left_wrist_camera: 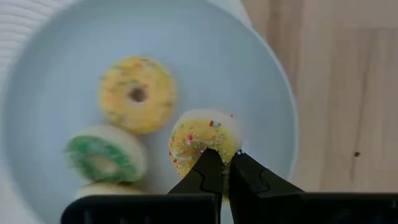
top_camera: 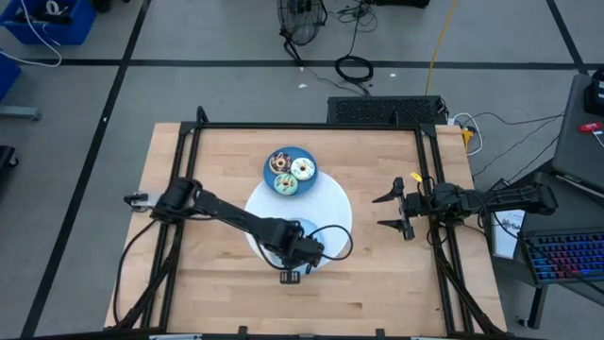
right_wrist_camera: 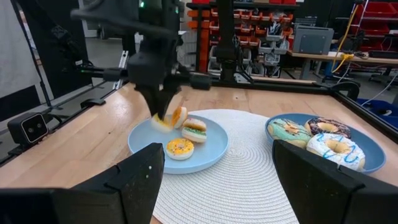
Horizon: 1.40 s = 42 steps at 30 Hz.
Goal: Pick & Place donuts
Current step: Put the small yellow donut on the light blue plate
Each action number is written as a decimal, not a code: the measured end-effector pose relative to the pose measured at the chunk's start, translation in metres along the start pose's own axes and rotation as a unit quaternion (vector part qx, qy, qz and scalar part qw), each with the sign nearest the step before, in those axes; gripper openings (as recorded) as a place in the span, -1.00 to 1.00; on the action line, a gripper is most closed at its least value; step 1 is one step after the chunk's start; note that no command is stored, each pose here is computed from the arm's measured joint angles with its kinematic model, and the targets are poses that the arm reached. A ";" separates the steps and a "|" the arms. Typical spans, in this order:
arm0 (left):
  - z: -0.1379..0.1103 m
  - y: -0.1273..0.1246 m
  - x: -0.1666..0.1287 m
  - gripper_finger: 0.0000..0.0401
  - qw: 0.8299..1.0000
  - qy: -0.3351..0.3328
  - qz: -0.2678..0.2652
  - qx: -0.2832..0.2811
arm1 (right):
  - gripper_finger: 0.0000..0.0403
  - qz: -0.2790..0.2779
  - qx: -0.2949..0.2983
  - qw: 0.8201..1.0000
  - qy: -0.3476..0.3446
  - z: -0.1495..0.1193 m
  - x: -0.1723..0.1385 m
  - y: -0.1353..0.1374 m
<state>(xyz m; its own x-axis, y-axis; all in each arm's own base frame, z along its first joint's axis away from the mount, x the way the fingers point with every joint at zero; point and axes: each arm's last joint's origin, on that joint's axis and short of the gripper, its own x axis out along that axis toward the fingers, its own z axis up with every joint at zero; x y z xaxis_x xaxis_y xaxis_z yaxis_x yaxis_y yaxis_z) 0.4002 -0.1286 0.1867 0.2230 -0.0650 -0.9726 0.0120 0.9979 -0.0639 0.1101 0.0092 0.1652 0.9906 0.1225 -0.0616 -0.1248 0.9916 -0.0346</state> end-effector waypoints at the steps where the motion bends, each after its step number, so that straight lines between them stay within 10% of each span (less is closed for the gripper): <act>1: 0.000 0.000 0.002 -0.96 1.000 0.003 -0.005 0.000 | 0.41 0.000 0.000 1.000 0.000 0.000 0.000 0.000; 31: 0.005 0.008 0.006 0.47 0.992 0.010 -0.042 -0.116 | 0.41 0.000 0.000 1.000 0.000 0.000 0.000 0.000; 42: 0.011 0.011 0.004 0.70 0.991 -0.013 -0.053 -0.123 | 0.41 0.000 0.000 1.000 0.000 0.000 0.000 0.000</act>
<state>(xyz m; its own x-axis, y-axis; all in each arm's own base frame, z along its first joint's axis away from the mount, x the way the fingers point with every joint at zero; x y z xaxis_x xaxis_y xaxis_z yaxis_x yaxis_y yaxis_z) 0.4115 -0.1182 0.1844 0.2583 -0.1656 -0.9518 -0.2013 0.9544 -0.2206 0.1101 0.0092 0.1652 0.9905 0.1228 -0.0615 -0.1250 0.9915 -0.0346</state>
